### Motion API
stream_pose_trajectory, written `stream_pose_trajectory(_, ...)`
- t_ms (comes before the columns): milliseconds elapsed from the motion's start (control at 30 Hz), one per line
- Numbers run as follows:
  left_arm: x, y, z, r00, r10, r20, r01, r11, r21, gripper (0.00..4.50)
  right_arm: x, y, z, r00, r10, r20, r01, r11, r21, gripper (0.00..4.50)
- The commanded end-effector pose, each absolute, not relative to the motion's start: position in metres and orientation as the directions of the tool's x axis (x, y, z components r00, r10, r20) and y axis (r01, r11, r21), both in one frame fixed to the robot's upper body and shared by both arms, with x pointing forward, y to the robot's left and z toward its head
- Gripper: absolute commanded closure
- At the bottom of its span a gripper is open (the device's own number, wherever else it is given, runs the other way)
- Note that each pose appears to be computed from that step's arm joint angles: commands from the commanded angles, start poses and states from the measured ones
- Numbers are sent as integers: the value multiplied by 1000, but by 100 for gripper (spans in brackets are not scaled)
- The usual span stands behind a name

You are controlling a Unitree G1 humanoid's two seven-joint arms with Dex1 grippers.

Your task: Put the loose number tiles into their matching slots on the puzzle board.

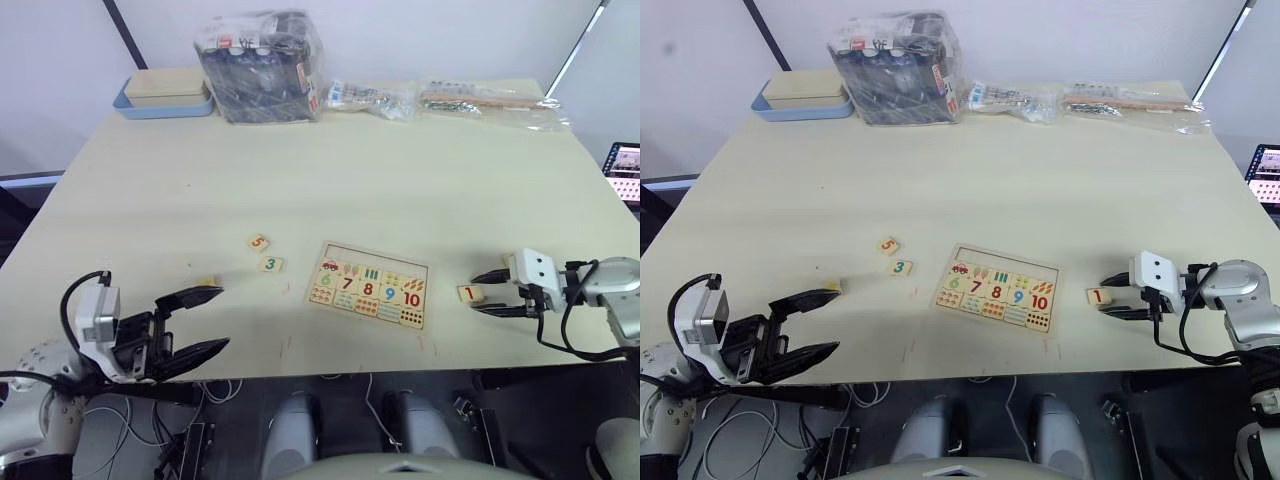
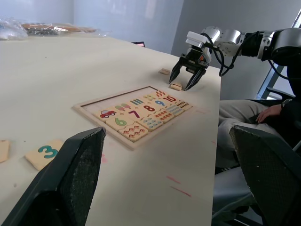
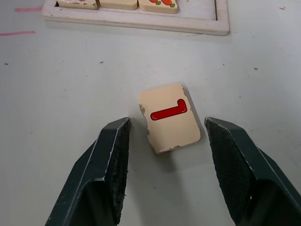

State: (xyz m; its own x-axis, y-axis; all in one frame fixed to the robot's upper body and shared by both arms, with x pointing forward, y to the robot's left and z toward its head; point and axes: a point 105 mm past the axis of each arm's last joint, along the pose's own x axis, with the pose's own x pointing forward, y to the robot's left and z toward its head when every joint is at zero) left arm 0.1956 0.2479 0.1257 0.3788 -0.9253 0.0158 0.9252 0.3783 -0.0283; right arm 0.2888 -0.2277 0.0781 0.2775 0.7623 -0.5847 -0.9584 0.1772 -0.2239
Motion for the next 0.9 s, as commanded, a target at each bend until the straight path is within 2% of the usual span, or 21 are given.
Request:
stream_pose_trajectory(33, 193, 251, 135, 382, -923, 42, 924, 383, 11, 0, 289, -225, 77, 264, 768, -583, -962, 166, -218, 239)
stream_pose_trajectory(100, 193, 247, 135, 385, -922, 44, 923, 385, 12, 0, 289, -225, 79, 265, 771, -578, -962, 169, -215, 274)
stream_pose_trajectory(133, 193, 246, 135, 385, -922, 45, 922, 386, 12, 0, 289, -224, 80, 266, 773, -576, -962, 171, -215, 329)
stream_pose_trajectory(167, 193, 244, 135, 386, -921, 45, 922, 387, 12, 0, 289, -223, 81, 270, 774, -572, -961, 174, -217, 358)
stream_pose_trajectory(367, 194, 238, 136, 396, -917, 52, 917, 398, 13, 0, 291, -212, 105, 307, 769, -560, -948, 197, -249, 358)
stream_pose_trajectory(500, 193, 239, 138, 416, -908, 57, 909, 417, 16, 0, 289, -183, 139, 303, 789, -534, -950, 205, -235, 358)
stream_pose_trajectory(633, 192, 242, 139, 437, -898, 58, 899, 438, 19, 0, 297, -157, 166, 367, 679, -637, -930, 243, -276, 358)
stream_pose_trajectory(767, 192, 246, 141, 467, -882, 68, 883, 469, 23, 0, 300, -124, 189, 352, 624, -697, -936, 218, -278, 358)
stream_pose_trajectory(833, 191, 247, 141, 478, -875, 70, 876, 481, 24, 0, 303, -114, 192, 347, 566, -748, -938, 211, -275, 358)
stream_pose_trajectory(900, 190, 247, 140, 488, -870, 71, 871, 491, 22, 0, 308, -102, 197, 356, 555, -752, -934, 241, -265, 358)
